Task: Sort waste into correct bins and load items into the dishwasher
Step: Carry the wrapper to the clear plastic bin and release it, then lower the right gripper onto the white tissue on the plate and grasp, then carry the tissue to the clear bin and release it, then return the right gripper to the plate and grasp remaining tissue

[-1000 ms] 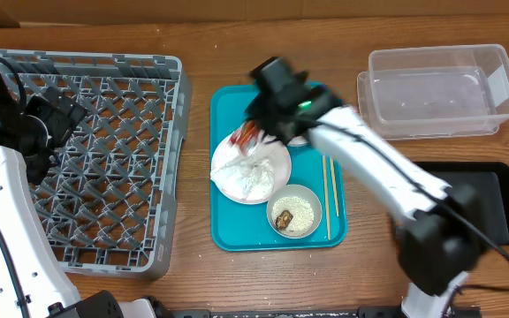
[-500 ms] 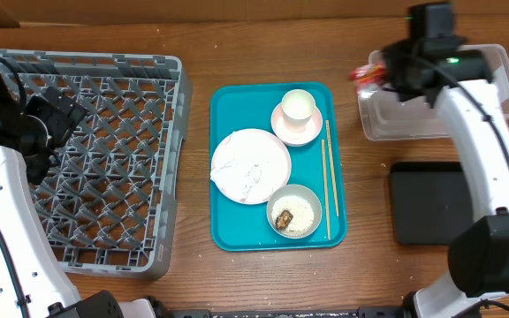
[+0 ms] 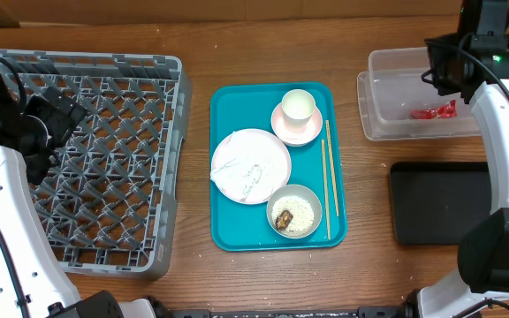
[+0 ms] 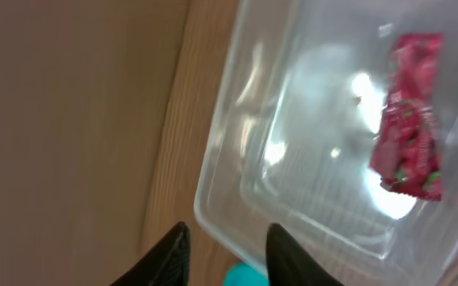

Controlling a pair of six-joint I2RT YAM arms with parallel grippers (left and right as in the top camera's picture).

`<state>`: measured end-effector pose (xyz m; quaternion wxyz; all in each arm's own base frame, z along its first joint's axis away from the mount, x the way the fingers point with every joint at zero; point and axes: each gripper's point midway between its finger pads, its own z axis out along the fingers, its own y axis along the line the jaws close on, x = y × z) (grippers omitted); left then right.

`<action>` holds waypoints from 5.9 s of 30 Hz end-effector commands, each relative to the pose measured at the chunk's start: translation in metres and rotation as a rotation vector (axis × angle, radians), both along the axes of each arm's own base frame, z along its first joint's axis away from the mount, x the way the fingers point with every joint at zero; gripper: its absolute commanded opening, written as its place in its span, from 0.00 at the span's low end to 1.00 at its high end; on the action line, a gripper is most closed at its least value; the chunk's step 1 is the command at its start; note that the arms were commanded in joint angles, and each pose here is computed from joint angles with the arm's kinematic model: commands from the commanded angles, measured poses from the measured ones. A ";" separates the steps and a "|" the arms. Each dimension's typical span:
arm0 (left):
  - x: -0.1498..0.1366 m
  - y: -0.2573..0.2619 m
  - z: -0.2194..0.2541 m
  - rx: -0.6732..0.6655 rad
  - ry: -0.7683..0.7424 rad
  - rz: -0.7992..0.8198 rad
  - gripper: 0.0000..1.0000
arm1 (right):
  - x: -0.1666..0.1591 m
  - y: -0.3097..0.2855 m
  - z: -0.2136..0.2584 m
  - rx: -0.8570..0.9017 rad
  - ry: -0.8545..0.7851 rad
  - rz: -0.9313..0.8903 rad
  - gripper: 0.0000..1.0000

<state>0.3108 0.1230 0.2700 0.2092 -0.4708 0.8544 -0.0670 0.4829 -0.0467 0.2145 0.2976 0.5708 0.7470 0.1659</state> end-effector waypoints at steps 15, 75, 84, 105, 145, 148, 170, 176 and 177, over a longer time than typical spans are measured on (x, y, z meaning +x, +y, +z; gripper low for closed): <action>0.000 0.002 0.006 0.005 -0.017 0.016 1.00 | -0.083 0.263 -0.008 0.023 0.052 1.109 0.71; 0.000 0.002 0.006 0.005 -0.017 0.016 1.00 | -0.168 0.362 -0.166 -0.158 0.352 1.025 0.05; 0.000 0.002 0.006 0.005 -0.017 0.016 1.00 | -0.143 0.355 -0.089 -0.159 0.240 1.033 0.04; 0.000 0.002 0.006 0.005 -0.017 0.016 1.00 | -0.037 0.123 0.032 -0.147 0.031 0.474 0.04; 0.000 0.002 0.006 0.005 -0.017 0.016 1.00 | -0.089 0.260 -0.029 -0.076 0.120 1.226 0.97; 0.000 0.002 0.006 0.005 -0.017 0.016 1.00 | -0.102 0.288 -0.044 -0.158 0.186 1.187 0.99; 0.000 0.002 0.006 0.005 -0.017 0.016 1.00 | -0.156 0.358 -0.157 -0.232 0.485 1.110 0.52; 0.000 0.002 0.006 0.005 -0.017 0.016 1.00 | -0.170 0.367 -0.177 -0.236 0.538 1.144 0.49; 0.000 0.002 0.006 0.005 -0.017 0.016 1.00 | -0.173 0.370 -0.179 -0.237 0.539 1.152 0.49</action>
